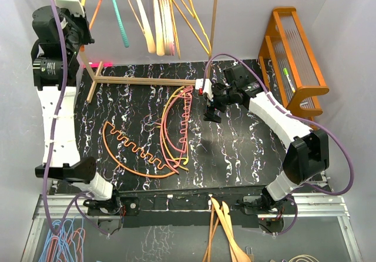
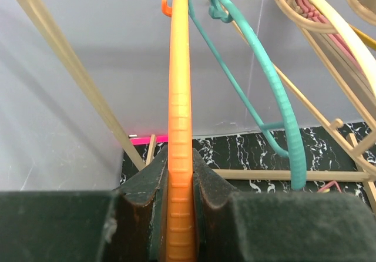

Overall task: Organize the hangers
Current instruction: Place the hanger at the clothesline.

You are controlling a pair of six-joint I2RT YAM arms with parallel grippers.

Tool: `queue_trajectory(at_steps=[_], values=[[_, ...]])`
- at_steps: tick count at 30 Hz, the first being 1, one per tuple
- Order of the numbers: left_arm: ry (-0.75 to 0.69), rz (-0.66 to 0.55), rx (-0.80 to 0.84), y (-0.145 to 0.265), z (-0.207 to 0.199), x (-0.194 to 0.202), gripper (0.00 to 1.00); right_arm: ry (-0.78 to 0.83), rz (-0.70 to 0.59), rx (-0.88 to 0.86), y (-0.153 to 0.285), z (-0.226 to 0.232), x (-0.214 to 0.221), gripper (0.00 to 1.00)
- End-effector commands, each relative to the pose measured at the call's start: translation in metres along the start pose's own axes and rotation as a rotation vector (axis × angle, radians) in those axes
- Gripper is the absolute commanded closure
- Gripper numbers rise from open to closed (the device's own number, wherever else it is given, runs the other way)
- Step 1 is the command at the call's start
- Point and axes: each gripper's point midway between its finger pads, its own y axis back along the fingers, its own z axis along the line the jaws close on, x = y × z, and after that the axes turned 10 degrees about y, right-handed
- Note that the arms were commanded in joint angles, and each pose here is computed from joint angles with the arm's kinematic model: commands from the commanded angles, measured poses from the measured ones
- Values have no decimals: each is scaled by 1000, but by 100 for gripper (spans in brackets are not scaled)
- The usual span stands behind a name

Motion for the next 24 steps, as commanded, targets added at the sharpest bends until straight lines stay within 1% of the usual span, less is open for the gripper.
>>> queue_trajectory(at_steps=[1,4,11,19,24], values=[[-27,-50,7,-9,2,-20,100,47,-48,41,6,-11,-14,2],[-35,-54,8,-17,3,-22,100,42,-48,38,4,-12,-13,2],[-32,-24,-3,-36,8,-11,100,33,-56,37,2,-16,-14,2],[-24,-54,-5,-46,18,-18,100,12,-64,29,0,-18,-14,2],[-8,24,21,-64,20,10,100,-4,-80,19,-1,-19,-17,2]])
